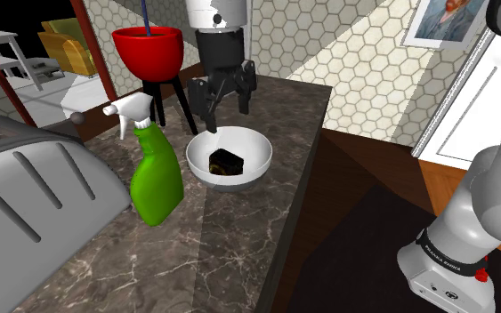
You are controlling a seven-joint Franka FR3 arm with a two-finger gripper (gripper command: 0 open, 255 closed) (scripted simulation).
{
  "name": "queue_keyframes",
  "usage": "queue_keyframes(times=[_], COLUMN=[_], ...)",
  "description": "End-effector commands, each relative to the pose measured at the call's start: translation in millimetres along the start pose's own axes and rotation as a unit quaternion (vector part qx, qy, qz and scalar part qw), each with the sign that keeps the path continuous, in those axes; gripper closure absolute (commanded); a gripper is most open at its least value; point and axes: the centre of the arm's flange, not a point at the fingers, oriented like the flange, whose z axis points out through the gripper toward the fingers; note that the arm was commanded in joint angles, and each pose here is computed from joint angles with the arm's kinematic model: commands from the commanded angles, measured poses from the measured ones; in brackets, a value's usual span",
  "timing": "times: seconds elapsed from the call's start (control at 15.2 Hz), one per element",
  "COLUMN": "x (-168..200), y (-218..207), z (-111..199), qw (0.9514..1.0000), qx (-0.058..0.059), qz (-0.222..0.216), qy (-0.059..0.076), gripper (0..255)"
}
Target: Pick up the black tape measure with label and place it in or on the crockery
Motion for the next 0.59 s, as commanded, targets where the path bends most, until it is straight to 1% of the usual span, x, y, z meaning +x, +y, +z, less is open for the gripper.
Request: queue_keyframes(times=[0.0, 0.07, 0.53], x=[-0.6, -0.6, -0.6], y=[0.8, 0.8, 0.8], z=[-23.9, -34.3, -34.3], qw=[1.0, 1.0, 1.0], qx=[0.0, 0.0, 0.0], qz=[0.0, 0.0, 0.0], qy=[0.0, 0.0, 0.0], gripper=[0, 0, 0])
